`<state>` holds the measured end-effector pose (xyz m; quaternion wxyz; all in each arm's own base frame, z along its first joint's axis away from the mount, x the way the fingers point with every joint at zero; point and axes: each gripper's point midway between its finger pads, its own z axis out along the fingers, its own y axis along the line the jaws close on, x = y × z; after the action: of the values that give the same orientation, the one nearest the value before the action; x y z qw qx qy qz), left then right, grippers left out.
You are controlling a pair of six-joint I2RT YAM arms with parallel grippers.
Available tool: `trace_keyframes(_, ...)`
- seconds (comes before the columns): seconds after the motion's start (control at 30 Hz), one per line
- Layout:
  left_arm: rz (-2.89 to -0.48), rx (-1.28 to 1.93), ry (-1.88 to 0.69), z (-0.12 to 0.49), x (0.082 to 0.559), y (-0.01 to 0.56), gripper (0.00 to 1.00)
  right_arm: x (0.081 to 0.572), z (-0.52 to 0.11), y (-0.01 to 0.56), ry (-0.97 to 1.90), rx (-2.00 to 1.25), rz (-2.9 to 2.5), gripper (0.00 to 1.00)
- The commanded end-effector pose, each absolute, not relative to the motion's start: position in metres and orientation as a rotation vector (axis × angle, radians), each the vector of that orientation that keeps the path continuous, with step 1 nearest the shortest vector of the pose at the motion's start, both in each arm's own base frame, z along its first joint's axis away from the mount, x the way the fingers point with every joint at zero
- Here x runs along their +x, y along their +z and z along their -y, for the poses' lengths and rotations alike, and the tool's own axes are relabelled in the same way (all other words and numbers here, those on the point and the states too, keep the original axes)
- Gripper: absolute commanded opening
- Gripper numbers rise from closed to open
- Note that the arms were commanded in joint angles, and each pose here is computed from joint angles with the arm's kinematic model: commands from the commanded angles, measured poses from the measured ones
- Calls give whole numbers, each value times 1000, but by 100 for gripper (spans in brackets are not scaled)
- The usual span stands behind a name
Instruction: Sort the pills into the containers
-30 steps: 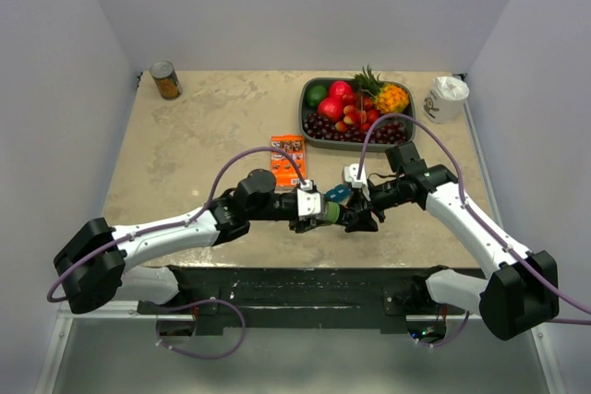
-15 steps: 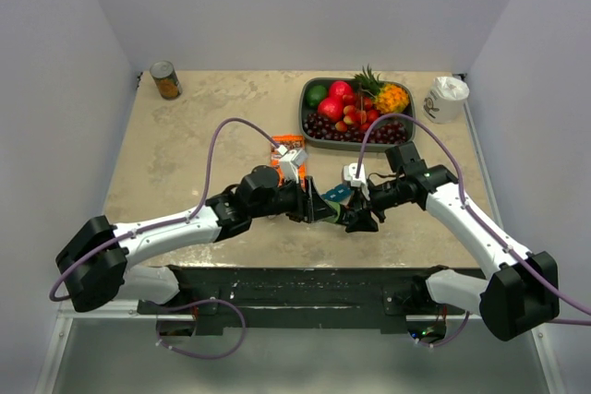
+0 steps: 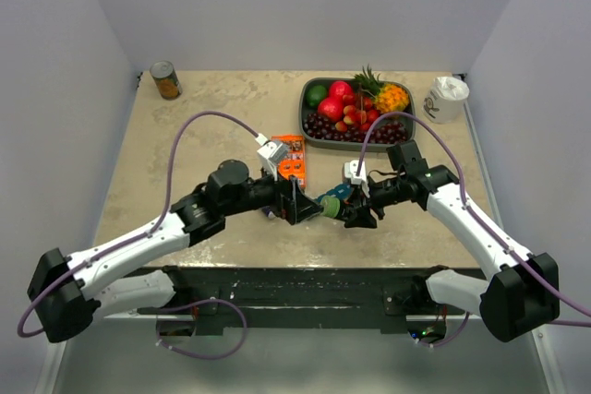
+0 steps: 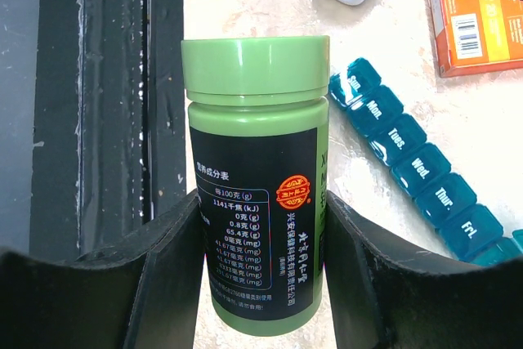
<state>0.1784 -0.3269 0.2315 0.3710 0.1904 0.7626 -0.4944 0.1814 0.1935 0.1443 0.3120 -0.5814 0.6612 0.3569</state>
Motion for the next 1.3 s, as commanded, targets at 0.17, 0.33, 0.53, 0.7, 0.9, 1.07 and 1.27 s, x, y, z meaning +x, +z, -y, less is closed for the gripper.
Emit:
trace_keyframes(0.17,-1147,1097,-795,282,162,250,100,181,-199,162,955,-1551,-1639,0)
trace_keyframes(0.33,-1013,1250,-670,304,179,254,100,177,-199,162,972,-1562,-1629,0)
trace_keyframes(0.53,-943,1418,-700,340,184,238,99,175,-199,162,978,-1567,-1622,0)
trace_keyframes(0.7,-926,1491,-759,357,183,229,95,175,-199,163,977,-1569,-1617,0)
trace_keyframes(0.9,-911,1524,-846,368,172,225,87,175,-199,163,979,-1568,-1619,0)
trace_keyframes(1.07,-938,1530,-879,375,169,218,75,176,-199,163,981,-1566,-1621,0)
trace_keyframes(1.27,-999,1504,-880,379,176,215,29,176,-199,162,976,-1569,-1621,0)
